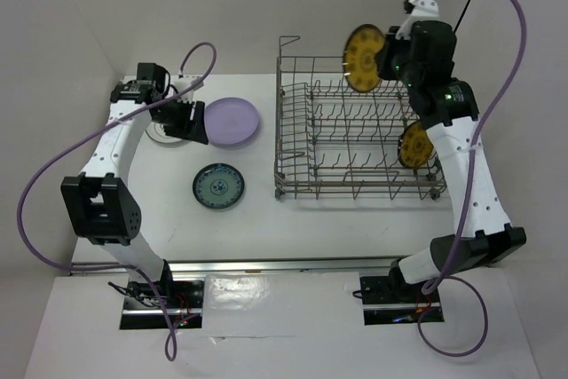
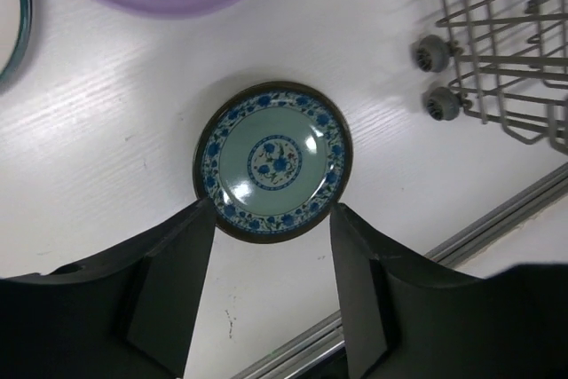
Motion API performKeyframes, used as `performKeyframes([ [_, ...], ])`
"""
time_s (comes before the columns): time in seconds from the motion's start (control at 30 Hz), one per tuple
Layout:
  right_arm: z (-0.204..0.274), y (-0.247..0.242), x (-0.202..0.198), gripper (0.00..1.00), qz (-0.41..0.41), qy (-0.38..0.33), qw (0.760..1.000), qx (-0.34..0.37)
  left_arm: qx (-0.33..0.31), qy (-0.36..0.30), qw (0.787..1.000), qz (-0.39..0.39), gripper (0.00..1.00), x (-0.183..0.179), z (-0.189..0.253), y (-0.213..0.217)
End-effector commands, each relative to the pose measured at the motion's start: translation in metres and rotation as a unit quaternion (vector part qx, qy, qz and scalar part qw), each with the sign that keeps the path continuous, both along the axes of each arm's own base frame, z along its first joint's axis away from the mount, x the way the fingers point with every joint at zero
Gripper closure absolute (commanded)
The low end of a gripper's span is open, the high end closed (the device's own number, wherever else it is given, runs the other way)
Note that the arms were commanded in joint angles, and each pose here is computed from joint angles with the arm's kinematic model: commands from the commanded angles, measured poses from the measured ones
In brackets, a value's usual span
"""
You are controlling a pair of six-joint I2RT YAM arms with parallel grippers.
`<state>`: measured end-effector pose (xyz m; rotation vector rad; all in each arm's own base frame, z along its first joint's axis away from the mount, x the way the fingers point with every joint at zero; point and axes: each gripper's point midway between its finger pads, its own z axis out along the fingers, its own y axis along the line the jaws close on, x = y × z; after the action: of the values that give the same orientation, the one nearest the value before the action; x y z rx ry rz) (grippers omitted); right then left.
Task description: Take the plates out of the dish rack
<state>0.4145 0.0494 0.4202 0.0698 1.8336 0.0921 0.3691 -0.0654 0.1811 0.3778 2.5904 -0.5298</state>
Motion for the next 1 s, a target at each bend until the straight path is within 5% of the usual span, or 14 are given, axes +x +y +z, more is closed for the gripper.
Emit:
performKeyframes([
  [0.0, 0.023, 0.069, 0.014, 1.0, 0.123, -0.053, 0.991, 0.027, -0.046, -0.099, 0.994, -0.017, 0.32, 0.004, 0.071, -0.015],
  [0.27, -0.005, 0.222, 0.003, 1.0, 0.359, -0.047, 0.927, 0.096, -0.124, -0.192, 0.97, -0.081, 0.05, -0.002, 0.153, -0.044],
  [0.43, -0.015, 0.267, -0.013, 1.0, 0.443, -0.034, 0.886, 0.133, -0.154, -0.207, 0.962, -0.093, 0.05, -0.002, 0.168, -0.054],
  [0.97, -0.048, 0.326, -0.052, 1.0, 0.542, 0.019, 0.82, 0.184, -0.171, -0.198, 0.962, -0.075, 0.03, 0.019, 0.151, -0.059],
])
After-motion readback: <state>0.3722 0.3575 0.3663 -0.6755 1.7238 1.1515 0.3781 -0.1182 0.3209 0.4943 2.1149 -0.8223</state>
